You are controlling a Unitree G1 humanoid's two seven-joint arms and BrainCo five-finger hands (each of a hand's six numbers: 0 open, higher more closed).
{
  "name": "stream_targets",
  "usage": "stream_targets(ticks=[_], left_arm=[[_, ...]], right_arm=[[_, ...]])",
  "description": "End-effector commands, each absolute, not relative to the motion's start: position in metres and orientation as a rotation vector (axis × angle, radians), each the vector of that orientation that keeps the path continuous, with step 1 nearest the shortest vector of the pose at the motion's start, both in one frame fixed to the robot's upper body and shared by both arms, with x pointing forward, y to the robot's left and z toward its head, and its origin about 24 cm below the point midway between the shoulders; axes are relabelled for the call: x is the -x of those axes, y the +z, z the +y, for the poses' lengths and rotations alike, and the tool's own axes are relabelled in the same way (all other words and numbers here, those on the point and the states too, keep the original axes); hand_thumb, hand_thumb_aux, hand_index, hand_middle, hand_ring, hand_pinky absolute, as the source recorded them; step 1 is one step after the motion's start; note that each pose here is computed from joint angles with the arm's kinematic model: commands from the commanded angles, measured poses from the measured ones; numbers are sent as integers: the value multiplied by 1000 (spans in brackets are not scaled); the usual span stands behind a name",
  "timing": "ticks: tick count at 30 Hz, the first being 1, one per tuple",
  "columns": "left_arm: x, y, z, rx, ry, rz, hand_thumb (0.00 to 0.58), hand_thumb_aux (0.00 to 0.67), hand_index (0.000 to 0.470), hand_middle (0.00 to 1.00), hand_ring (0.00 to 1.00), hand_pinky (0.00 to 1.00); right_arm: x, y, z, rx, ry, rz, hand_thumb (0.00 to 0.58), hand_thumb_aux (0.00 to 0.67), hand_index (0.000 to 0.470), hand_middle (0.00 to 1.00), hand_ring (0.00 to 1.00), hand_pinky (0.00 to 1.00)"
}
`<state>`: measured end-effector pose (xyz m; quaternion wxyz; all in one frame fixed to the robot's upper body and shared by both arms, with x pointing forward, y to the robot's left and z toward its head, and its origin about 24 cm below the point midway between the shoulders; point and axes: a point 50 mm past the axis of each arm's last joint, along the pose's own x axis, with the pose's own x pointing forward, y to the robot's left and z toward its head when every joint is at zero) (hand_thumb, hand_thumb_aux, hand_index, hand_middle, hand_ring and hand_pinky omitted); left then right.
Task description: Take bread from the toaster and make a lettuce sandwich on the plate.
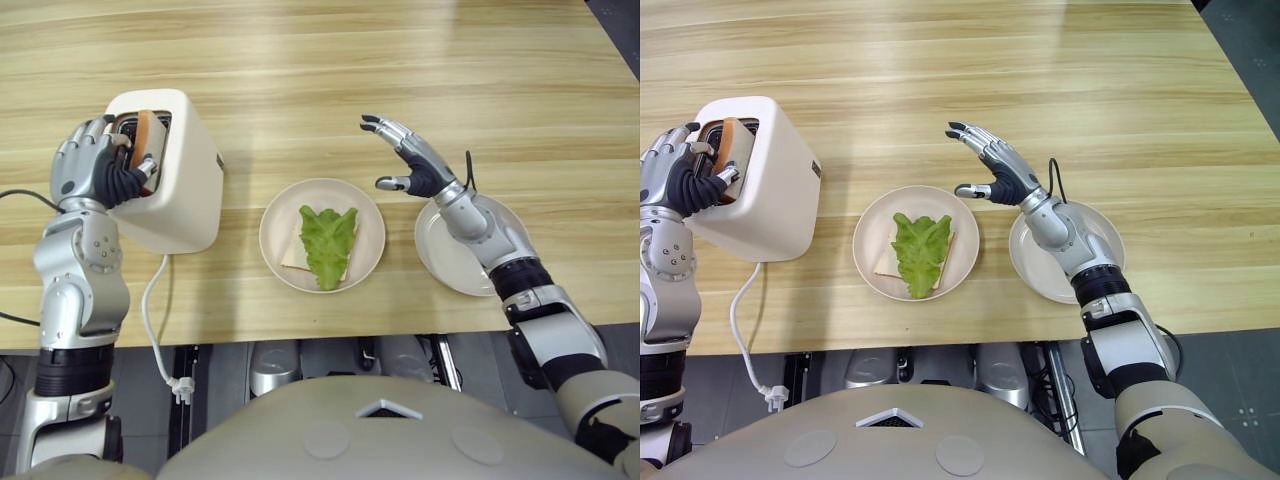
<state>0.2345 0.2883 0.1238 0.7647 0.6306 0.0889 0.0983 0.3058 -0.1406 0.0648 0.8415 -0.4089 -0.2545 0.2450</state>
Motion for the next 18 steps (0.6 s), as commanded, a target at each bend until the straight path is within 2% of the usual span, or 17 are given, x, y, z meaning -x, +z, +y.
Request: stream_targets(ticks=[1,7,9,10,11,12,15,18], left_arm=[[-233,110,288,-1335,165,251,580,670,460,0,0,0],[-239,144,292,-1311,342,86,580,670,460,0,0,0],[-240,154,292,-1298,399,25,580,670,460,27,27,27],[-241,157,292,-1288,416,1,580,670,460,114,114,114],[-241,160,291,-1281,431,-24,580,670,460,890,890,890],[-241,161,290,-1275,437,-38,580,670,460,1000,1000,1000],[-242,160,287,-1256,433,-62,580,670,460,1000,1000,1000],[-239,173,285,-1232,497,-148,580,670,460,1000,1000,1000]], right_arm=[[-306,64,-141,846,491,-532,0,0,0,0,0,0],[-305,63,-141,840,480,-529,0,0,0,0,0,0],[-305,62,-140,838,477,-531,0,0,0,0,0,0],[-305,62,-140,837,476,-531,0,0,0,0,0,0],[-305,62,-140,836,475,-531,0,0,0,0,0,0],[-305,62,-140,836,474,-532,0,0,0,0,0,0],[-305,62,-139,835,473,-534,0,0,0,0,0,0],[-305,61,-139,833,471,-533,0,0,0,0,0,0]])
